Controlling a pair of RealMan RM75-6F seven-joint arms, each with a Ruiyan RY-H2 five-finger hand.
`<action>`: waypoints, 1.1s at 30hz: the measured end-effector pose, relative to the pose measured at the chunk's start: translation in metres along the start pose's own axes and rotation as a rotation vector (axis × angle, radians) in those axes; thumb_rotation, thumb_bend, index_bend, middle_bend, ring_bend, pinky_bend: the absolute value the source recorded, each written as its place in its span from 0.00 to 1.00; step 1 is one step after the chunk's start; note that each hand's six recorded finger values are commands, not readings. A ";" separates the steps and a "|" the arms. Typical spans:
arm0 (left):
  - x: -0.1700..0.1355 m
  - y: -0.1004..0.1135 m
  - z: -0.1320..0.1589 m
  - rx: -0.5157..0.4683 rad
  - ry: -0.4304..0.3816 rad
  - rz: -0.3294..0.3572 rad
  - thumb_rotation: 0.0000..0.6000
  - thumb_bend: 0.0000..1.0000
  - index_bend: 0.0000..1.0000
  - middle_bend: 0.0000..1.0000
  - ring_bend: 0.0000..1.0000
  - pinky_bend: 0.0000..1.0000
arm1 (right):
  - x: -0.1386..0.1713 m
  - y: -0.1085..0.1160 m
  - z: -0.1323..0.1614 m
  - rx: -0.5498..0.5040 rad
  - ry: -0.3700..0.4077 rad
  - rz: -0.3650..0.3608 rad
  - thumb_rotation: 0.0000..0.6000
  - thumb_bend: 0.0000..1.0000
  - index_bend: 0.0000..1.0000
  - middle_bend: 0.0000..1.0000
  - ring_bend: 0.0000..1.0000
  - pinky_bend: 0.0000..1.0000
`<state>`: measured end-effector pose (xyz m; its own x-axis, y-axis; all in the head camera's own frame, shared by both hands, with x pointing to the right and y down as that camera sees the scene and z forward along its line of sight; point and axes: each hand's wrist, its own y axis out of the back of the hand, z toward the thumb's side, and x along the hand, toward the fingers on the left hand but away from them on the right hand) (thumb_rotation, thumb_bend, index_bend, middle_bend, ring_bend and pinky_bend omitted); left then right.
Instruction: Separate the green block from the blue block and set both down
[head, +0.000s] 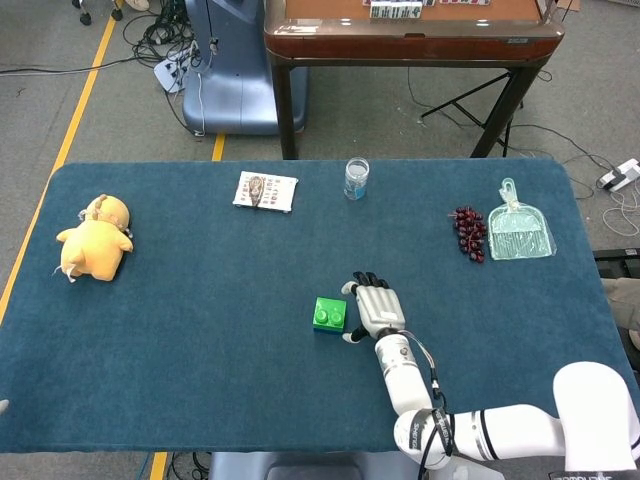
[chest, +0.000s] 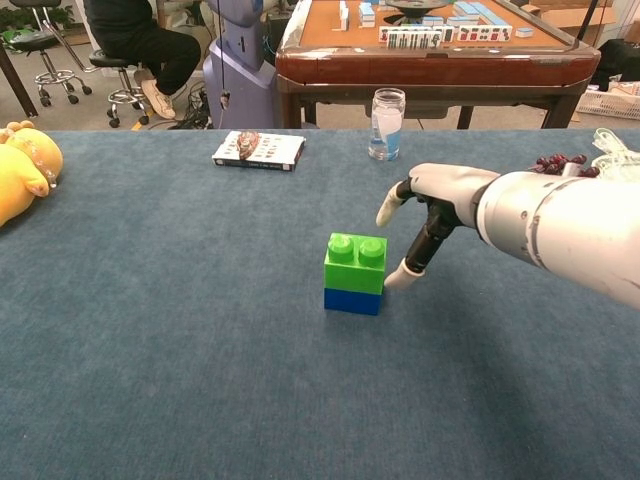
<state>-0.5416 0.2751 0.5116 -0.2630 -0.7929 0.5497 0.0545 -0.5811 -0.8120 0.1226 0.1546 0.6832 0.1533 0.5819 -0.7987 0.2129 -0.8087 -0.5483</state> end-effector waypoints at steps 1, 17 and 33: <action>0.000 0.000 0.000 -0.001 0.000 0.000 1.00 0.04 0.21 0.13 0.16 0.34 | -0.001 -0.002 0.001 -0.001 -0.001 0.004 1.00 0.00 0.26 0.08 0.00 0.08; -0.006 -0.005 -0.006 -0.002 0.012 -0.017 1.00 0.04 0.21 0.13 0.16 0.34 | -0.015 -0.007 0.014 -0.024 0.003 -0.018 1.00 0.00 0.29 0.09 0.00 0.08; -0.009 -0.014 -0.007 -0.005 0.014 -0.037 1.00 0.04 0.21 0.13 0.16 0.34 | -0.024 0.001 0.001 -0.020 -0.047 -0.039 1.00 0.00 0.29 0.09 0.00 0.08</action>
<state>-0.5470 0.2921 0.5163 -0.2786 -0.7680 0.5767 0.0397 -0.6092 -0.7920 0.1179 0.1400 0.7011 0.0992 0.6079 -0.7878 0.2369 -0.7834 -0.5746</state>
